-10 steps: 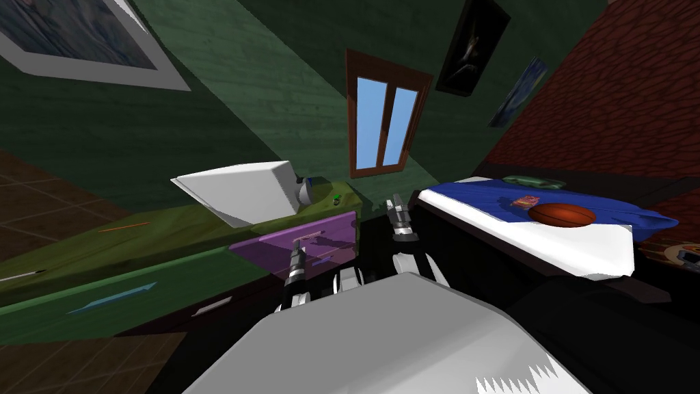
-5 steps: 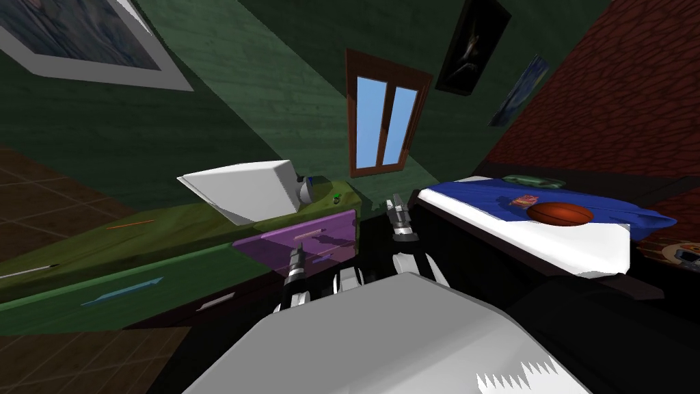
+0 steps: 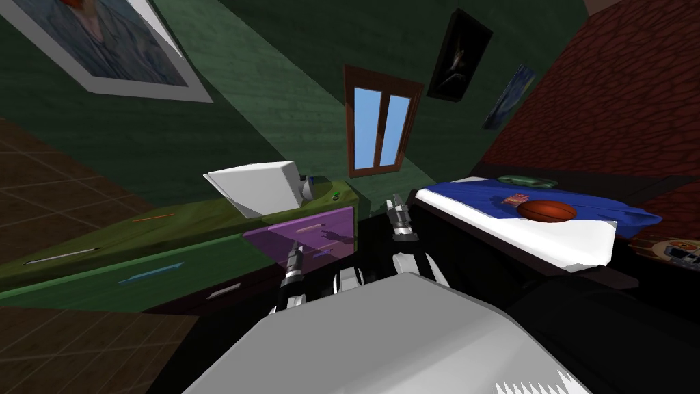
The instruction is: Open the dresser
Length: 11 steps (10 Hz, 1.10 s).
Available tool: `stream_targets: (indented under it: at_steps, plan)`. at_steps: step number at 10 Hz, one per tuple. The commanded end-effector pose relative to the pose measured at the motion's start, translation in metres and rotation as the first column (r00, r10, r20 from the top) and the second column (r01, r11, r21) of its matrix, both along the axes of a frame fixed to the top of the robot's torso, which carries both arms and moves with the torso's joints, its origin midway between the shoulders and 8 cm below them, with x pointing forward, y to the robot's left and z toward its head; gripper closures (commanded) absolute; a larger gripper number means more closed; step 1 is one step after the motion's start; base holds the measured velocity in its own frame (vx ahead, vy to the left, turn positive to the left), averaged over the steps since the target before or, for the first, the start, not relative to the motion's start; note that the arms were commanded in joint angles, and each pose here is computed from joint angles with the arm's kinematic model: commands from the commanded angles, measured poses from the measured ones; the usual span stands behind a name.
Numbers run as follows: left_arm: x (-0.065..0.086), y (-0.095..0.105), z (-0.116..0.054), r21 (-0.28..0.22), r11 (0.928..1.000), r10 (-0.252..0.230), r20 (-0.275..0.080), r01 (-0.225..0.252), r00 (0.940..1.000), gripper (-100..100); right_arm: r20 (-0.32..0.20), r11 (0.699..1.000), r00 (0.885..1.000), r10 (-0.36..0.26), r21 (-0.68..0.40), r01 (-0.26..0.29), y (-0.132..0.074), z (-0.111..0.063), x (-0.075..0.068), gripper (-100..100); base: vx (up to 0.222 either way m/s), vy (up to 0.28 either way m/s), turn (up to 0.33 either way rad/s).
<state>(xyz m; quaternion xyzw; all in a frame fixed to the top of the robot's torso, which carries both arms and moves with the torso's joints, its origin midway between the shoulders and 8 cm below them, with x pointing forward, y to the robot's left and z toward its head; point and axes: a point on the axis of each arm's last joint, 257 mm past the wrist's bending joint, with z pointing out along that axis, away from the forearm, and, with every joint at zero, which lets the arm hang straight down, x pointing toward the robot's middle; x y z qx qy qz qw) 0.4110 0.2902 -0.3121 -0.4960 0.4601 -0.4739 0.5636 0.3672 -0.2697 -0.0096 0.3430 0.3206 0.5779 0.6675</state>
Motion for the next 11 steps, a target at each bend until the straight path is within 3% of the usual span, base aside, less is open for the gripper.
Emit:
stream_targets:
  at_steps: [1, 4, 5, 6, 7, 11]
  plan:
    - [0.000, 0.014, 0.000, 0.053, 0.9984, -0.017, -0.012, 0.018, 0.9998, -100, 0.000, 1.000, 1.000, 0.000, 0.000, 0.000, 0.000, 0.000, 0.000, 0, 0.024, 0.006, 0.000]
    - [0.001, 0.029, 0.001, 0.107, 0.9937, -0.032, -0.029, 0.035, 0.9991, -100, 0.000, 1.000, 1.000, 0.000, 0.000, 0.000, 0.000, 0.000, 0.000, 0, 0.026, 0.000, -0.002]
    - [0.006, 0.024, 0.002, 0.085, 0.9960, -0.024, -0.031, 0.027, 0.9992, -100, 0.000, 1.000, 1.000, 0.000, 0.000, 0.000, 0.000, 0.000, 0.000, 0, 0.083, 0.006, -0.006]
    - [0.009, 0.032, 0.004, 0.110, 0.9934, -0.030, -0.039, 0.034, 0.9988, -100, 0.000, 1.000, 1.000, 0.000, 0.000, 0.000, 0.000, 0.000, 0.000, 0, 0.130, 0.024, -0.011]
    - [0.012, 0.020, 0.006, 0.066, 0.9977, -0.017, -0.028, 0.019, 0.9994, -100, 0.000, 1.000, 1.000, 0.000, 0.000, 0.000, 0.000, 0.000, 0.000, 0, 0.152, 0.009, -0.006]
    - [0.015, -0.001, 0.007, -0.016, 0.9999, 0.006, -0.014, -0.006, 0.9999, -100, 0.000, 1.000, 1.000, 0.000, 0.000, 0.000, 0.000, 0.000, 0.000, 0, 0.046, -0.006, 0.000]
